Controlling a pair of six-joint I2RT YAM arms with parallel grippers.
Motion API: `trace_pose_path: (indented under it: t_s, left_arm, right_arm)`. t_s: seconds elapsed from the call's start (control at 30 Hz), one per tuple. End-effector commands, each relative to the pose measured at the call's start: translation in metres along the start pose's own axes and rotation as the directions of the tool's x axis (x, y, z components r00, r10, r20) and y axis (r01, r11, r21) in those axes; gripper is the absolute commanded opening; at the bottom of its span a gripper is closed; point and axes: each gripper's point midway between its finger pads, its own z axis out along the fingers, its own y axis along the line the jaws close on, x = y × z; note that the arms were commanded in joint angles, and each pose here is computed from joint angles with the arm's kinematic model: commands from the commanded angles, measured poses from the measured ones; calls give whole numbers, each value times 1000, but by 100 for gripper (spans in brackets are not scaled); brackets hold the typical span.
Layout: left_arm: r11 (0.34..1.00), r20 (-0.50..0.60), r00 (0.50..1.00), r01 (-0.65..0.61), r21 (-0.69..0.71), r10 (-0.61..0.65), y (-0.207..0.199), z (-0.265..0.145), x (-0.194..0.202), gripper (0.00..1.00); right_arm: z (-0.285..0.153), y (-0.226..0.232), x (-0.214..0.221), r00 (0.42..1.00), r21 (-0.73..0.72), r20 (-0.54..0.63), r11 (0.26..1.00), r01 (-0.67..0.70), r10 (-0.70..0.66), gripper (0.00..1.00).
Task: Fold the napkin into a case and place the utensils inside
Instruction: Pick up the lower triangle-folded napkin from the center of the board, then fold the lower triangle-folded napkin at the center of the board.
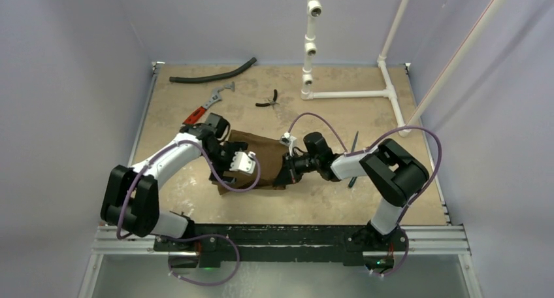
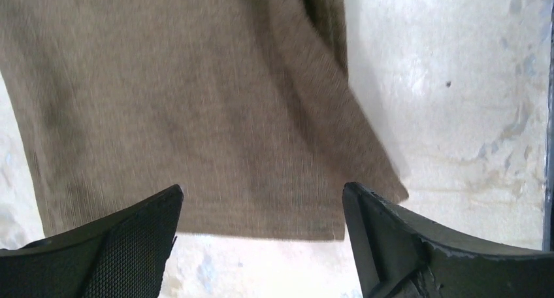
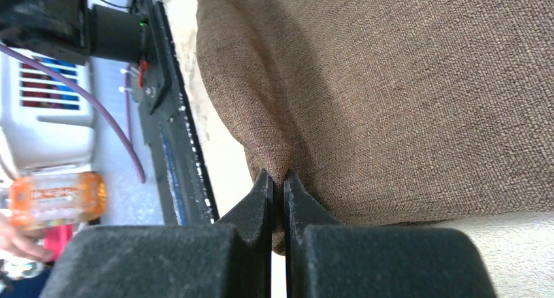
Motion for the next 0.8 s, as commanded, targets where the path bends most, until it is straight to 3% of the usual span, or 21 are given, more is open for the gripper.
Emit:
trace_pose_path:
  t_s: [0.0,0.43,0.67,0.77]
  left_arm:
    - [999,58,998,-21,28,20,-1,24,-25,92]
    - [990,9,999,44,135,-45,-7,63,-42,96]
    - [988,-92,990,113,109,-103,-6,81,-20,98]
    - [987,-126,981,152,48,-145,1,86,-12,80]
  right_arm:
    - [0,16,-21,998,-100,18,993,-58,60,0]
    - [-19,-2,-58,951,-121,126,956,-267,281,0]
    - [-20,-9,-63,930,-130,150,939,-318,336,0]
    - [-20,-9,-66,939,-128,164,950,-284,302,2]
